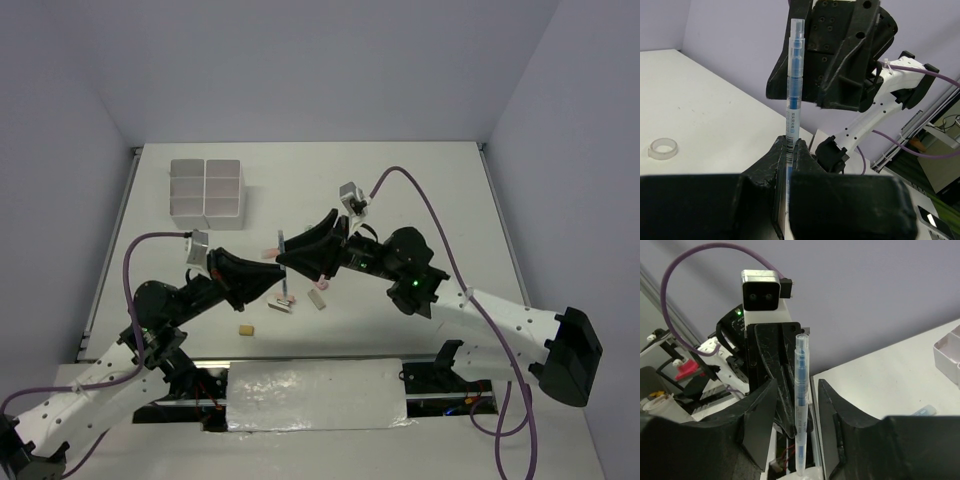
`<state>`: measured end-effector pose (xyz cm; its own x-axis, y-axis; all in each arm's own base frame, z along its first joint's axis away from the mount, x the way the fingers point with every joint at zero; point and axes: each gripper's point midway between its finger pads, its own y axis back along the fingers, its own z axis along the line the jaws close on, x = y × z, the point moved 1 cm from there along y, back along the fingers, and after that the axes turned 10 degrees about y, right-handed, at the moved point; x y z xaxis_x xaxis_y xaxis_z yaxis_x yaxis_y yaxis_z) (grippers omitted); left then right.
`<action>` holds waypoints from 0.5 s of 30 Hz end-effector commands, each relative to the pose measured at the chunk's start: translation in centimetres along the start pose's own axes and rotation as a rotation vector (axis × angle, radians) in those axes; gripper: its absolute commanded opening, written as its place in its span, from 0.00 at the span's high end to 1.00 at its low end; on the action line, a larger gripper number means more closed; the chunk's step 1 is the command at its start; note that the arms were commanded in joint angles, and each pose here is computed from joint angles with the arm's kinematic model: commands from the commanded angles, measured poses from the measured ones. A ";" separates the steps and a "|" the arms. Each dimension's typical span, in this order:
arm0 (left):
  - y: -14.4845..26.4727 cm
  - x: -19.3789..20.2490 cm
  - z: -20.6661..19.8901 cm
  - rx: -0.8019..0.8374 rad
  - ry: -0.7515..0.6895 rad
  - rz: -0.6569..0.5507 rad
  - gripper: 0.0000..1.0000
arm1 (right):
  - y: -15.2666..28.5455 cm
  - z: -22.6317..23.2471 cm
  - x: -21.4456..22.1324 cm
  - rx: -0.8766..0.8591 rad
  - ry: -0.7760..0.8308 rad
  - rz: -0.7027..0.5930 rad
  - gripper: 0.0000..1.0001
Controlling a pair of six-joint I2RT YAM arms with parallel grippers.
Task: Sort the stationery into containers
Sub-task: Close the pen cap on the pen.
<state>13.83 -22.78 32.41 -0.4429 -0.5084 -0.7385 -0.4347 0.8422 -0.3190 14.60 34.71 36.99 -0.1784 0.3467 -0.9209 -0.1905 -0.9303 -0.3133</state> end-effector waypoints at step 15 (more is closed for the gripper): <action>-1.1 -2.1 -2.3 0.075 -0.051 -0.026 0.59 | -1.0 0.9 -1.1 -0.022 0.041 -0.015 1.00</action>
<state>14.01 -22.97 32.80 -0.4419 -0.5040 -0.7421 -0.4333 0.8443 -0.3153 14.72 35.38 36.35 -0.1783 0.3188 -0.9309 -0.1899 -0.9394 -0.2854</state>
